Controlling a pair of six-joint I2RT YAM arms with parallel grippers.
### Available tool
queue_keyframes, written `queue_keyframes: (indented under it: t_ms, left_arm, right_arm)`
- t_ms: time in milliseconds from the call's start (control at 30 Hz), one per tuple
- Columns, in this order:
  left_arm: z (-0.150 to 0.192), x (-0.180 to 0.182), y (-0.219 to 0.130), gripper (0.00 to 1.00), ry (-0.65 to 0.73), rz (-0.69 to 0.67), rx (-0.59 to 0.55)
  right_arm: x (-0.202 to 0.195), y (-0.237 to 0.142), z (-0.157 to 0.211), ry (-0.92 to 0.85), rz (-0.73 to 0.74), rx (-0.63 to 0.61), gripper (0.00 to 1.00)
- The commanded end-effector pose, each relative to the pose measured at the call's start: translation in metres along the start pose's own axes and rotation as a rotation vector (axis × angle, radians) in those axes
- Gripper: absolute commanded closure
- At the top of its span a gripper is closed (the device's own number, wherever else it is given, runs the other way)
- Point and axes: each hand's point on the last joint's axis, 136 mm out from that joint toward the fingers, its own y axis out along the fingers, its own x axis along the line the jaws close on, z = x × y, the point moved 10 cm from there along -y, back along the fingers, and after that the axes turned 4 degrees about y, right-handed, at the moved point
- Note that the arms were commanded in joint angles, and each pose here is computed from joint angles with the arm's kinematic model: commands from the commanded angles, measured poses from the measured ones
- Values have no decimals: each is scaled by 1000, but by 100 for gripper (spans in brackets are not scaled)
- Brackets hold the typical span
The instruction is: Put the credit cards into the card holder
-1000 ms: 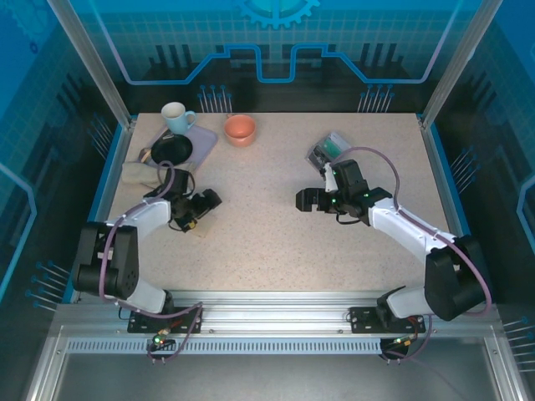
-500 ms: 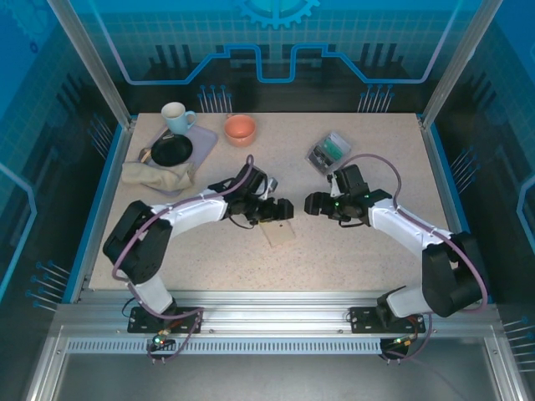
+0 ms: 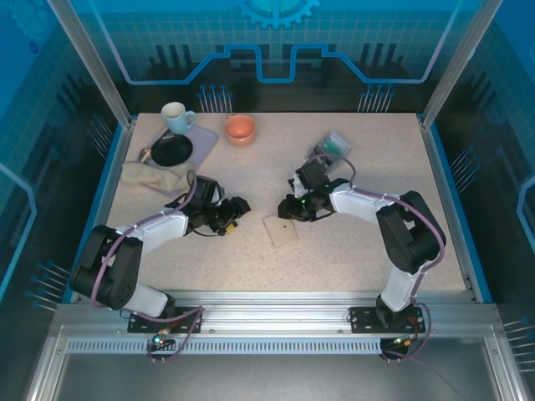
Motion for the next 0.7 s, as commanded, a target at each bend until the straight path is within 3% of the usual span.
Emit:
queue_keyframes:
  t_ms: [0, 300, 500, 667]
  left_arm:
    - [-2, -18, 6, 33, 7, 89, 19]
    - [15, -29, 49, 38, 23, 60, 139]
    - [29, -29, 67, 40, 13, 51, 165]
    - [32, -34, 75, 48, 22, 66, 179]
  right_arm:
    - [-4, 5, 4, 26, 19, 58, 74]
    - [-26, 2, 20, 41, 90, 73, 75]
    - [-40, 10, 28, 70, 128, 101, 78]
    - [-46, 11, 32, 92, 150, 97, 78]
